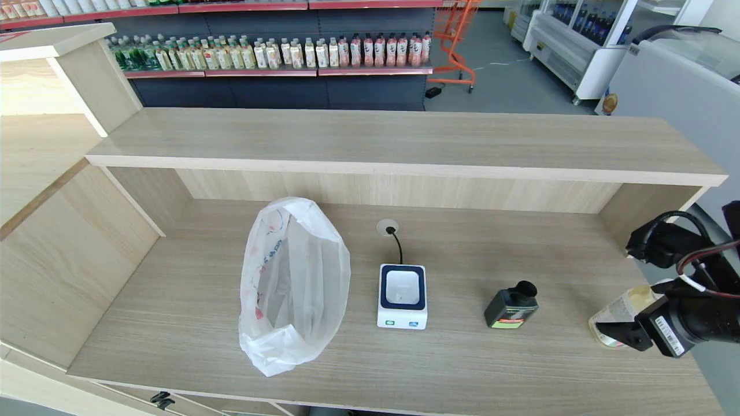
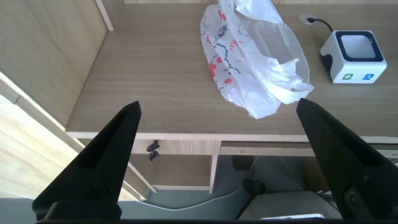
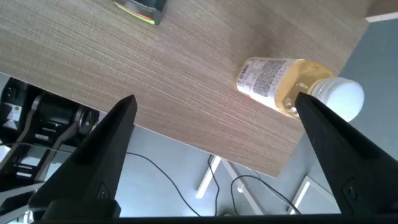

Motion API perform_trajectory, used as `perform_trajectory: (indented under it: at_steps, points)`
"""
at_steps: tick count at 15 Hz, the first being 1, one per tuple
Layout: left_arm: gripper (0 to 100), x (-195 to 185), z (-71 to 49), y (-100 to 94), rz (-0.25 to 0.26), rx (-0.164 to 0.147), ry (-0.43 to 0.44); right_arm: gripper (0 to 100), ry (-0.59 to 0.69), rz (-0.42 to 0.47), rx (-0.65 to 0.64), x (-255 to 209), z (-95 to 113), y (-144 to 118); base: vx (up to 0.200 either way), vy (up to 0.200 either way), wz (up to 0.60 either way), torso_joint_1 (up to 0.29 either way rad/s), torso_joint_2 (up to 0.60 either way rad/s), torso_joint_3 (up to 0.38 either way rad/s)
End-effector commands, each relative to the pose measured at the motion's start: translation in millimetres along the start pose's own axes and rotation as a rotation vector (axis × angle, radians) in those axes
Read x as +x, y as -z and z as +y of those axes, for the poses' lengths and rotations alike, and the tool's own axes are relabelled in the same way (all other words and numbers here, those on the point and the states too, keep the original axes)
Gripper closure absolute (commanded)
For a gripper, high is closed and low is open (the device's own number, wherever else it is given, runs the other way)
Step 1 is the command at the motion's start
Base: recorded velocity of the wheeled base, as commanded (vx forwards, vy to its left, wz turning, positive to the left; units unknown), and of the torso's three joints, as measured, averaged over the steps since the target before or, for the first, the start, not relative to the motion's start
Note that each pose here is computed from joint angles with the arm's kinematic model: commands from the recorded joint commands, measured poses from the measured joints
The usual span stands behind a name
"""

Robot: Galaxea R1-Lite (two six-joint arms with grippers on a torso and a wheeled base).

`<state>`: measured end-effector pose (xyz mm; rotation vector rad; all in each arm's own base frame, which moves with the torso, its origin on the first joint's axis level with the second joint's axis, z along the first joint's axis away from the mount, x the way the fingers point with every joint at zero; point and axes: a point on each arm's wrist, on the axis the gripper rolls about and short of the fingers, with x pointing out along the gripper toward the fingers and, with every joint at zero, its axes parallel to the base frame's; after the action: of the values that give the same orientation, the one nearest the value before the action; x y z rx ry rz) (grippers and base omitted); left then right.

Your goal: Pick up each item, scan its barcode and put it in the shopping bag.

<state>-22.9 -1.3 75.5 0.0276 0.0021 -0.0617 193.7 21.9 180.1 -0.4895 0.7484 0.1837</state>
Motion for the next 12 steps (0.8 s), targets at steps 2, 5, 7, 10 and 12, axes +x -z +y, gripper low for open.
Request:
perform_trajectory:
  at_steps: [2,5,7,10,12]
  points:
    - [0,0,0.0,0.1,0.0,0.0,0.0,0,-0.024,0.059,-0.005,17,7,13,0.0,0.0,0.0,0.0,0.0,0.0]
    - [0,0,0.0,0.1,0.0,0.0,0.0,0,-0.022,0.044,-0.001,38,8,11,0.0,0.0,0.0,0.0,0.0,0.0]
    - [0,0,0.0,0.1,0.0,0.0,0.0,0,-0.041,-0.008,0.002,64,10,9,0.0,0.0,0.0,0.0,0.0,0.0]
    - [0,0,0.0,0.1,0.0,0.0,0.0,0,-0.088,-0.063,-0.077,102,13,9,0.0,0.0,0.0,0.0,0.0,0.0]
    - [0,0,0.0,0.1,0.0,0.0,0.0,0,-0.156,-0.102,-0.115,121,16,8,0.0,0.0,0.0,0.0,0.0,0.0]
